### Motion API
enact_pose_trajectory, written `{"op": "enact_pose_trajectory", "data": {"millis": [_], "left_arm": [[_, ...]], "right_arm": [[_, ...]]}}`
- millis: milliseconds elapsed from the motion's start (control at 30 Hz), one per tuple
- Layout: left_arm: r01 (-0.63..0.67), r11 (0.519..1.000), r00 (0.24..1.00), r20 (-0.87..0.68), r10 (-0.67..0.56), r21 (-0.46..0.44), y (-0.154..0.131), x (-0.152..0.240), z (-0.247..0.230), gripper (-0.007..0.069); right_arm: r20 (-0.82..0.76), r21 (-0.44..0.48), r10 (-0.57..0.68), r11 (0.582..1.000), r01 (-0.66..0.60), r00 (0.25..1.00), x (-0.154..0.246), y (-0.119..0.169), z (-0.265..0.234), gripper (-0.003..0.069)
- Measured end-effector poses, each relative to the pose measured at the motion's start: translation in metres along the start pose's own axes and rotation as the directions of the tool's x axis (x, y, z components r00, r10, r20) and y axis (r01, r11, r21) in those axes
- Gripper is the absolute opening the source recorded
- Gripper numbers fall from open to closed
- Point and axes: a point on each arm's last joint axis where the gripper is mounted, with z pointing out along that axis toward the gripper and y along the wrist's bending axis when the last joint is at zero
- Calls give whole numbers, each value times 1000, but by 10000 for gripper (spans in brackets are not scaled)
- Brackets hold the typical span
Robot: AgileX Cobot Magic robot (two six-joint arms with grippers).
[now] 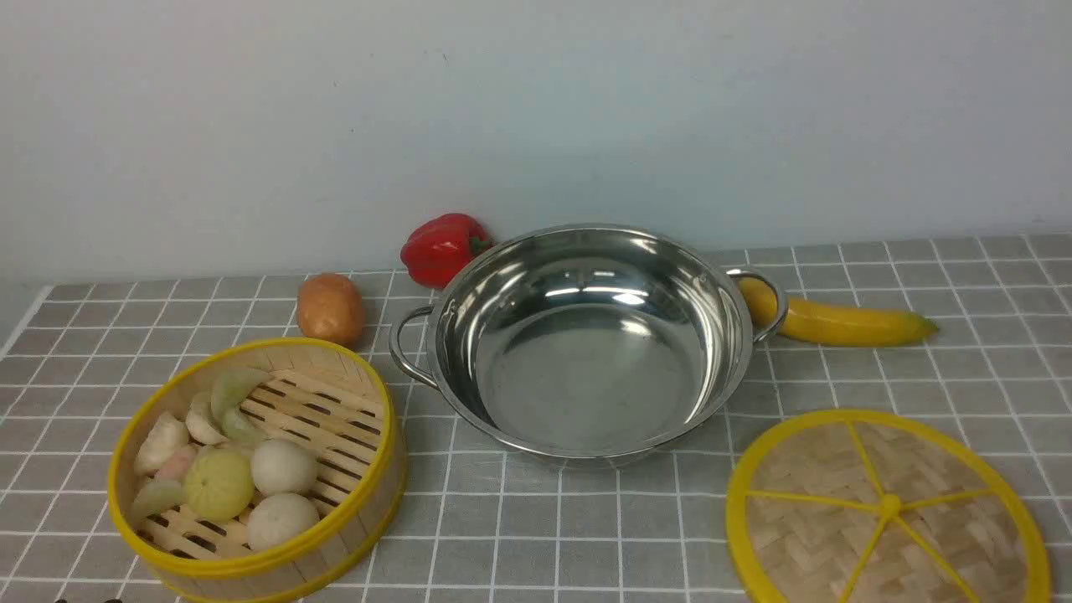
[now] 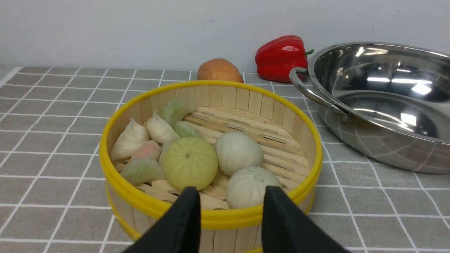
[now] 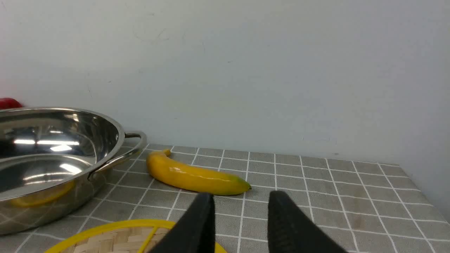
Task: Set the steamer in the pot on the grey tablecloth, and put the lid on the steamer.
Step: 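Grasp the rim of the steamer basket holding the buns with the left gripper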
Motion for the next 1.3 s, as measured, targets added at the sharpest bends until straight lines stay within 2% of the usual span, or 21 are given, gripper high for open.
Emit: {"op": "enact_pose_trajectory", "data": {"millis": [967, 1033, 1100, 1167, 1200, 1233, 1300], "left_arm": [[-37, 999, 999, 0, 37, 0, 0, 0, 0, 243], [9, 1000, 1000, 1, -9, 11, -1, 0, 0, 243], [124, 992, 992, 6, -124, 37, -3, -1, 0, 243], [277, 958, 960, 8, -279, 70, -6, -2, 0, 243], [371, 924, 928, 3, -373, 93, -8, -3, 0, 243], [376, 922, 926, 4, -378, 93, -8, -4, 0, 243], [539, 832, 840, -21, -542, 132, -11, -5, -1, 243]], "right_arm": [[0, 0, 0, 1000, 0, 1000, 0, 0, 0, 240], [1, -1, 7, 1000, -7, 1000, 0, 0, 0, 240], [12, -8, 80, 997, -80, 997, -1, 1, 0, 240], [46, -32, 247, 969, -246, 968, -5, 2, 0, 240], [65, -51, 389, 921, -386, 919, -7, 2, 0, 240], [67, -56, 411, 911, -408, 909, -8, 2, 0, 240], [82, -94, 656, 754, -650, 750, -11, 2, -1, 240]]}}
